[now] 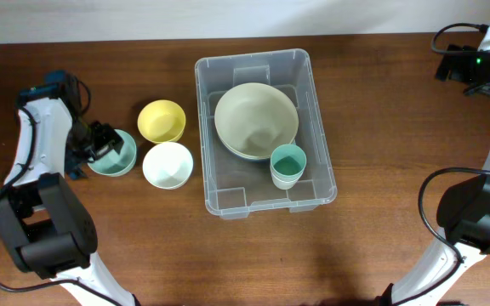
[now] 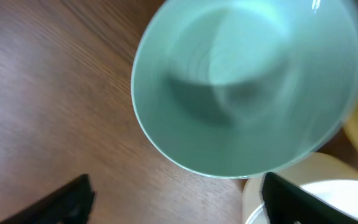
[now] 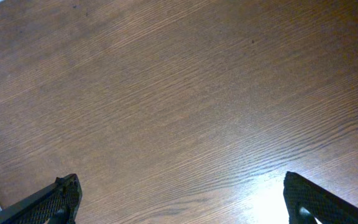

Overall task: Pack container
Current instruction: 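Grasp the teal bowl's rim with the left gripper and lift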

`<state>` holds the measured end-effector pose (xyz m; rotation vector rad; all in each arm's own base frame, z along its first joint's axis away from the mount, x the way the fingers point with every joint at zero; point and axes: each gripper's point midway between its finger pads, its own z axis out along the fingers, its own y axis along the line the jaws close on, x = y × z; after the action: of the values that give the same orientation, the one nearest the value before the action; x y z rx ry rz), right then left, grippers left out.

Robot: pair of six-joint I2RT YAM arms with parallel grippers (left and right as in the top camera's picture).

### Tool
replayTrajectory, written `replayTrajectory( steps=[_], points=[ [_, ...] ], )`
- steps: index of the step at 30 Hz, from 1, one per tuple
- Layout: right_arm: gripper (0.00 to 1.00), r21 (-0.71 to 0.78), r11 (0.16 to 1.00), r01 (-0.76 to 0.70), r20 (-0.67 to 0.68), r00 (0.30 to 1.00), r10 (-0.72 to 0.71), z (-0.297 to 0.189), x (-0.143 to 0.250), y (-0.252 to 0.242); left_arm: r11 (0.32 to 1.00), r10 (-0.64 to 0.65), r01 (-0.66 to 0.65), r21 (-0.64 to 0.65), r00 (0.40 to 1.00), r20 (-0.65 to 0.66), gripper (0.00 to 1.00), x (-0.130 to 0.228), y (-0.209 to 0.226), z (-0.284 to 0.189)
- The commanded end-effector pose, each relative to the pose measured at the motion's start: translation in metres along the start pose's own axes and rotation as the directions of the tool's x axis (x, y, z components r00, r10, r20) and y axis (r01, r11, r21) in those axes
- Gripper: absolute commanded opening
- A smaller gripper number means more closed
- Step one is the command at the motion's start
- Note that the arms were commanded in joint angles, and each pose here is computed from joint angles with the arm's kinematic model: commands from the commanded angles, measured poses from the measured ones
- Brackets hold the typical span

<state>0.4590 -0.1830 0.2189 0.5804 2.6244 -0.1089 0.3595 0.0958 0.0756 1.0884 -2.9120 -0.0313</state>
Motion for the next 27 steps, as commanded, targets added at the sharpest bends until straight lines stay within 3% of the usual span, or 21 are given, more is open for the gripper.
replayTrajectory(
  steps=[1,12,15,21,27],
  points=[
    [0.99,-0.004,1.0,-0.008,0.03,1.0,0.008,-0.011,-0.006,0.0,1.0,0.022,-0.021,0.006,1.0,-0.021,0.84,0.01,0.006,0.012],
    [0.99,-0.004,1.0,-0.008,0.03,1.0,0.008,-0.011,-0.006,0.0,1.0,0.018,-0.018,0.021,1.0,0.013,0.73,0.007,0.005,0.041],
    [0.99,-0.004,1.0,-0.008,0.03,1.0,0.008,-0.011,-0.006,0.0,0.999,0.015,-0.017,0.032,0.999,0.036,0.59,0.002,0.002,0.041],
    [0.99,-0.004,1.0,-0.008,0.03,1.0,0.008,-0.011,-0.006,0.0,0.999,-0.011,0.008,0.048,0.997,0.075,0.47,-0.008,-0.001,0.041],
    [0.99,-0.004,1.0,-0.008,0.03,1.0,0.008,-0.011,-0.006,0.0,0.999,-0.042,0.041,0.004,0.996,0.084,0.46,-0.008,0.007,0.045]
  ],
)
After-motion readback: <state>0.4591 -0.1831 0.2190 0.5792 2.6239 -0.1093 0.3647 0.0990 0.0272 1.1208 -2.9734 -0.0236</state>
